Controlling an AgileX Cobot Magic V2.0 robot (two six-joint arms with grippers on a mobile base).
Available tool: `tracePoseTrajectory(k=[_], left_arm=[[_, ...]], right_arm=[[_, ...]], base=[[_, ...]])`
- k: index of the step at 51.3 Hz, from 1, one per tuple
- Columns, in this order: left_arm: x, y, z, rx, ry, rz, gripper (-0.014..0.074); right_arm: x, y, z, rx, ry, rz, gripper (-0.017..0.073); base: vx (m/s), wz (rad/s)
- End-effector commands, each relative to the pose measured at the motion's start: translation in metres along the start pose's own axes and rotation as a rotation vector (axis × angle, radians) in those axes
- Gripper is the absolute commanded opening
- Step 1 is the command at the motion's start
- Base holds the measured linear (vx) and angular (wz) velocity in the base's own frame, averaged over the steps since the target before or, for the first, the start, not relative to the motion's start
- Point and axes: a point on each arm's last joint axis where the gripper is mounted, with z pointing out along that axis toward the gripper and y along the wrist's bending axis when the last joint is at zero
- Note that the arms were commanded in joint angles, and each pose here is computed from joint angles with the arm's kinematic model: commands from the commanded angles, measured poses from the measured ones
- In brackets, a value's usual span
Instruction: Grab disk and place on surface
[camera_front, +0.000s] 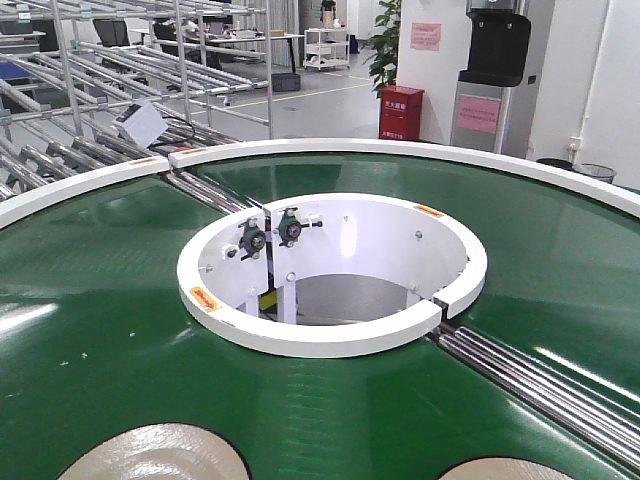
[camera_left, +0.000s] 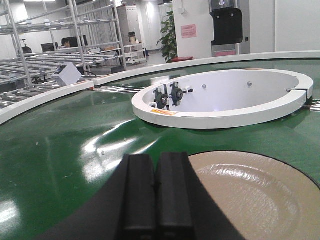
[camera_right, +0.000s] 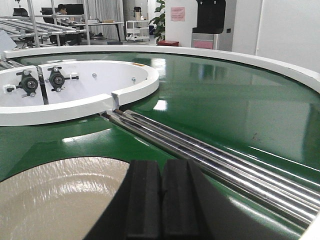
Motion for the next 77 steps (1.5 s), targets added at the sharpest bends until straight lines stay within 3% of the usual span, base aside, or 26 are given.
tracePoseTrajectory(k=[1,42,49,53,58,61,64,73,77], left_arm=[[-0.004,0.0,-0.001,-0.003,-0.085,-0.017,-0.0001],[-0.004,0.0,-0.001,-0.004,-0.086,-0.013,-0.0001],[-0.01,0.0,-0.001,-0.005,-0.141,-0.013,-0.0001],[-0.023,0.001,-0.004,-0.008,-0.256,-0.031,-0.0001],[-0.049,0.004,-0.01,-0.009,-0.416,-0.159,-0.0001],[-0.067,0.005,-0.014,-0.008,-0.449,-0.174,-0.0001],[-0.088,0.006,-0.018,-0.006,-0.454,-0.158,-0.0001],[-0.188,0.009,-0.021,-0.036,-0.492,0.015,-0.0001],[-0.227,0.011,-0.006,-0.037,-0.473,0.036,-0.0001]], right_arm=[[-0.001,0.0,0.0,0.002,-0.07,-0.007,-0.0009],[-0.001,0.0,0.0,0.002,-0.07,-0.007,-0.0009],[-0.004,0.0,0.0,-0.001,-0.102,0.012,-0.0009],[-0.011,0.001,-0.001,-0.006,-0.165,0.011,-0.0009],[-0.03,0.001,-0.006,-0.016,-0.304,0.03,-0.0009],[-0.045,0.002,-0.01,-0.018,-0.353,0.026,-0.0009],[-0.066,0.003,-0.016,-0.02,-0.401,0.026,-0.0009],[-0.165,0.007,-0.047,-0.017,-0.563,-0.011,-0.0009],[-0.209,0.008,-0.045,-0.009,-0.582,-0.04,-0.0009]], base=[[0.0,0.0],[0.0,0.0],[0.0,0.0],[0.0,0.0],[0.0,0.0],[0.0,0.0],[0.0,0.0],[0.0,0.0],[0.0,0.0]])
